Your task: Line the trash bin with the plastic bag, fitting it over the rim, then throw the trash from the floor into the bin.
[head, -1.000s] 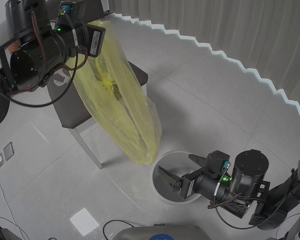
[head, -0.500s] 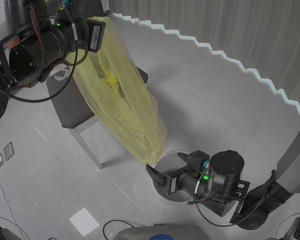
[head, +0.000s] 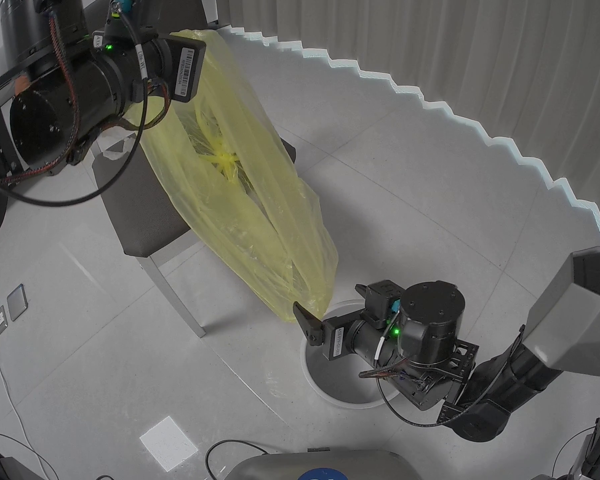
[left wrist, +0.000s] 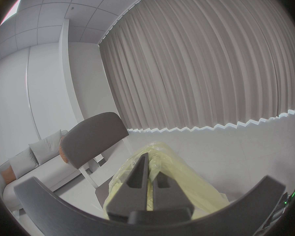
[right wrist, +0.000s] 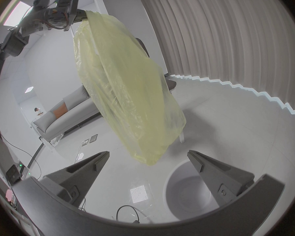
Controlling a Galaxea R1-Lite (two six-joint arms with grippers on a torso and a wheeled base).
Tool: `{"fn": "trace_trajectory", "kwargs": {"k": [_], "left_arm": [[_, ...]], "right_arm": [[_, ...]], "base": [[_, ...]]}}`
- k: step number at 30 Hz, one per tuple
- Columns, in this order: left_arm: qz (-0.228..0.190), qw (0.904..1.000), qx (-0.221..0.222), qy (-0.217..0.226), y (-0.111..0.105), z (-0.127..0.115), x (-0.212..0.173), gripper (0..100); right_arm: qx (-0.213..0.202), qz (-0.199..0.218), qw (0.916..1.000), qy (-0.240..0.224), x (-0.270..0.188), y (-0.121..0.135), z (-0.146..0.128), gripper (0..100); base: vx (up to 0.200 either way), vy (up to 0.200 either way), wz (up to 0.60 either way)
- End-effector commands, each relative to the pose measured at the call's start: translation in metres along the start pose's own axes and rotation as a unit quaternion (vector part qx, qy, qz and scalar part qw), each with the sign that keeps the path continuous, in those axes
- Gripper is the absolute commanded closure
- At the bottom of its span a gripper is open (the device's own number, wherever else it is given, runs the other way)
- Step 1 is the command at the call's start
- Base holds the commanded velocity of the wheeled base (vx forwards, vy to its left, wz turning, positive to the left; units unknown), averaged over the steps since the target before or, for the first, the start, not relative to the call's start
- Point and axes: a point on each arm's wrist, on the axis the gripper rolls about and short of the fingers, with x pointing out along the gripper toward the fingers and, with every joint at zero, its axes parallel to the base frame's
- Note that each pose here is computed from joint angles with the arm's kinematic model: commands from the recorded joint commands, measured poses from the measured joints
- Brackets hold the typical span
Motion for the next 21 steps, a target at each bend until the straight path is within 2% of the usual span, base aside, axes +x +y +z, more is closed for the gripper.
{"fn": "trace_trajectory", "kwargs": {"k": [1,8,21], "left_arm": [[0.002,1.0000,-0.001,-0.002,0.002,0.001,-0.002,100],[0.000,1.0000,0.000,0.000,0.001,-0.001,-0.002,100],[0.000,1.0000,0.000,-0.001,0.001,0.000,-0.002,100]], "right_arm": [[0.003,-0.011,0.9999,-0.007,0.007,-0.007,0.003,0],[0.000,-0.030,0.9994,-0.016,0.013,-0.020,0.008,0],[0.000,-0.030,0.9991,-0.030,0.018,-0.018,0.014,0]], "base": [[0.000,0.000,0.00],[0.000,0.000,0.00],[0.000,0.000,0.00]]}}
